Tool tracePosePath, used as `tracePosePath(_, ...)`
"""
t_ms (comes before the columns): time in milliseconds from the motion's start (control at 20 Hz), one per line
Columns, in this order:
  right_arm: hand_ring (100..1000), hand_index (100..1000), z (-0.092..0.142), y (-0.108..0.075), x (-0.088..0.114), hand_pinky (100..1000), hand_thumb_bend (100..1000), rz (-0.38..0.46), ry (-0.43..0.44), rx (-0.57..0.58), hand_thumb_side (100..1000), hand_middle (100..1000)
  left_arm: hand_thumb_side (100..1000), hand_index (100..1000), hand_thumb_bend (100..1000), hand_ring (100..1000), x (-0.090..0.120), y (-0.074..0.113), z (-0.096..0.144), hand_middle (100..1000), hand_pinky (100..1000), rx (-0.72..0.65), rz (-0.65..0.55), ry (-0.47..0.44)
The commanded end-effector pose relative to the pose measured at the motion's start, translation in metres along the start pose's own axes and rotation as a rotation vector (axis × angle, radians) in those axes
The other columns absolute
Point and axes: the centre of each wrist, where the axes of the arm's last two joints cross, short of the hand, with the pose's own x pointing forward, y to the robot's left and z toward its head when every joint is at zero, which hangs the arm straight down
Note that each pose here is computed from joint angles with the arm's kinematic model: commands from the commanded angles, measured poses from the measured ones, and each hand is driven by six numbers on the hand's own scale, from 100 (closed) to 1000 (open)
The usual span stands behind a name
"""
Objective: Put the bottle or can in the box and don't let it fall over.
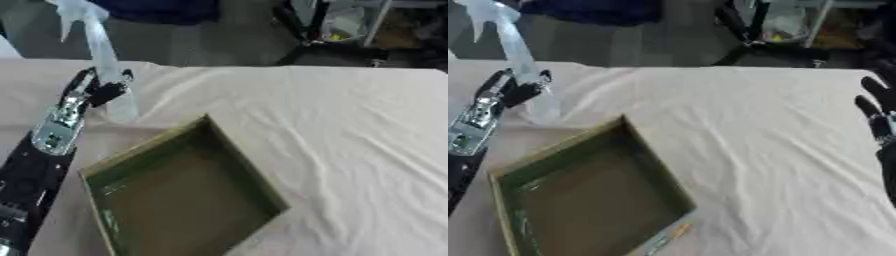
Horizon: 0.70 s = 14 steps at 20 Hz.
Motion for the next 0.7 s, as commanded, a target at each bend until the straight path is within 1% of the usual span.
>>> tracePosePath(50, 1000, 1000, -0.004, -0.003, 0.011, 1000, 100, 0.014, -0.030, 0.009, 470, 976, 616, 133, 100, 671, 0.015, 0.018, -0.002, 841, 923, 0.024, -0.015, -0.077)
tracePosePath(200, 1000, 1000, -0.004, -0.003, 0.011, 1000, 100, 0.014, -0.027, 0.006, 470, 975, 637, 130, 100, 669, 0.021, 0.024, -0.001, 842, 914, 0.025, -0.008, -0.117)
tracePosePath(350, 1000, 1000, -0.003, -0.004, 0.011, 1000, 100, 0.017, -0.024, 0.004, 470, 975, 672, 128, 100, 670, 0.037, 0.035, 0.000, 844, 907, 0.048, 0.004, -0.189)
tracePosePath(500, 1000, 1000, -0.002, -0.005, 0.010, 1000, 100, 0.024, -0.018, 0.001, 470, 975, 672, 126, 100, 664, 0.064, 0.046, 0.004, 838, 898, 0.061, 0.040, -0.297)
tracePosePath(700, 1000, 1000, 0.001, -0.008, 0.010, 1000, 100, 0.038, -0.008, -0.005, 470, 975, 672, 125, 100, 654, 0.108, 0.062, 0.015, 822, 893, 0.051, 0.082, -0.469)
